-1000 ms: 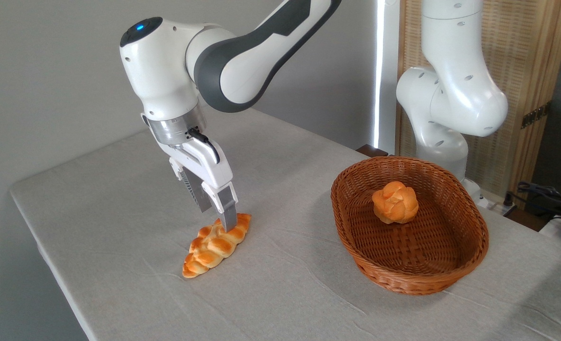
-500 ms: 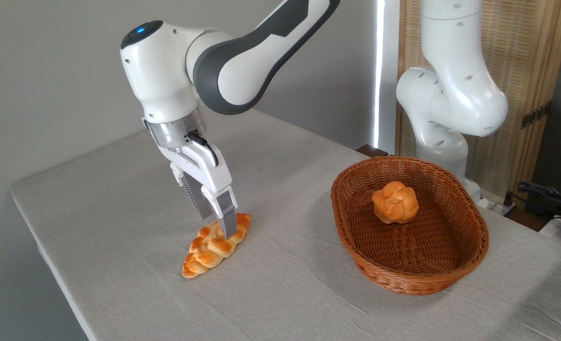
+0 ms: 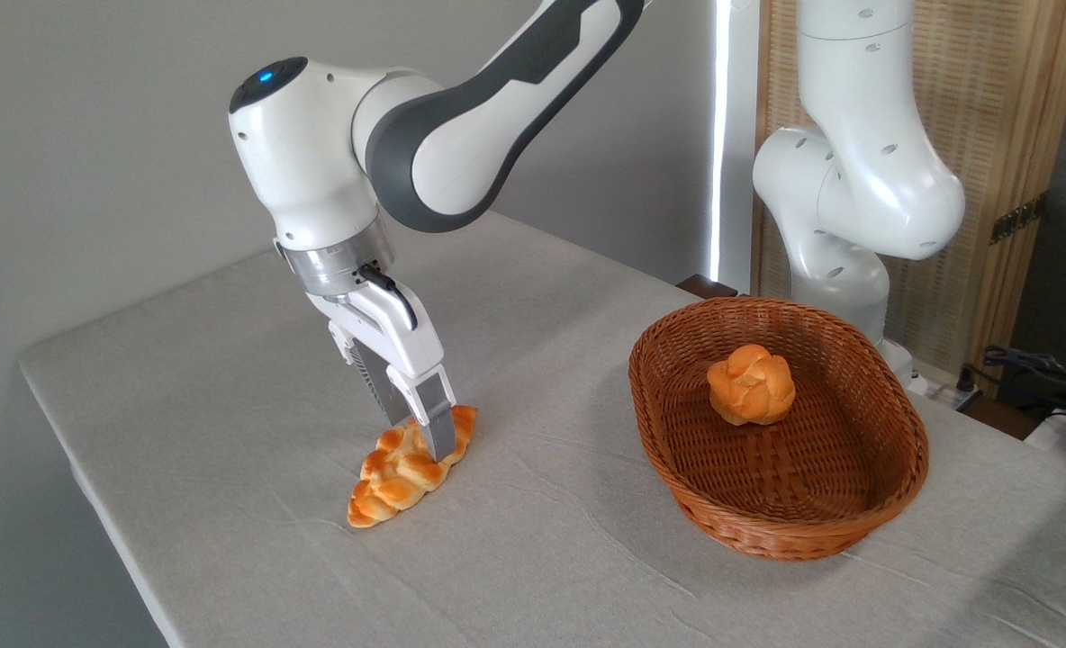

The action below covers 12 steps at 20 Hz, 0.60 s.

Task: Put bread into the basket
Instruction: 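Close the gripper around the middle of the braided roll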

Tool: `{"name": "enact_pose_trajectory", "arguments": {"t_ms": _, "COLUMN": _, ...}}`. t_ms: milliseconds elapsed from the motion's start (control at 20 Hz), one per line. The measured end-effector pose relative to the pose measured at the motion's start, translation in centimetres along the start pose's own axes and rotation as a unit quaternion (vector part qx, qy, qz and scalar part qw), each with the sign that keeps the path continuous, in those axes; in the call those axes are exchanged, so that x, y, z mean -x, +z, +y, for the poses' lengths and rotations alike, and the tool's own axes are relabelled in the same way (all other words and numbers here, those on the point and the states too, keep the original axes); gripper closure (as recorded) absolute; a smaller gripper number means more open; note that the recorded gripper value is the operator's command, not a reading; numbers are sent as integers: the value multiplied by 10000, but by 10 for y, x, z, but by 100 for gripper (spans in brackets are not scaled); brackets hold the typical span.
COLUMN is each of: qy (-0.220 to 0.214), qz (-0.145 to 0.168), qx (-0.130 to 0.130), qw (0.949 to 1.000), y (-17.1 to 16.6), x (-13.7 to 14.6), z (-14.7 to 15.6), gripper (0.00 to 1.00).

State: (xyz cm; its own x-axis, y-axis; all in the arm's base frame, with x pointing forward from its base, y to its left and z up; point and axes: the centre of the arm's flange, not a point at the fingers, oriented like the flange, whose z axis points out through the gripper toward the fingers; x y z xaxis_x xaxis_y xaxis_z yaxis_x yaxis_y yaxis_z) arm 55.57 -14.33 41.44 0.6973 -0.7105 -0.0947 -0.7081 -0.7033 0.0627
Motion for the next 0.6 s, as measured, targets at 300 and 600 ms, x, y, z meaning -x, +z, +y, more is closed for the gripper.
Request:
{"name": "enact_pose_trajectory", "arguments": {"t_ms": 300, "qy": 3, "qz": -30, "qx": 9, "qw": 10000, "y": 6, "x": 0, "z": -1, "gripper": 18}}
{"name": "enact_pose_trajectory", "arguments": {"t_ms": 600, "qy": 6, "qz": 54, "qx": -44, "qw": 10000, "y": 7, "x": -2, "z": -2, "gripper": 79}}
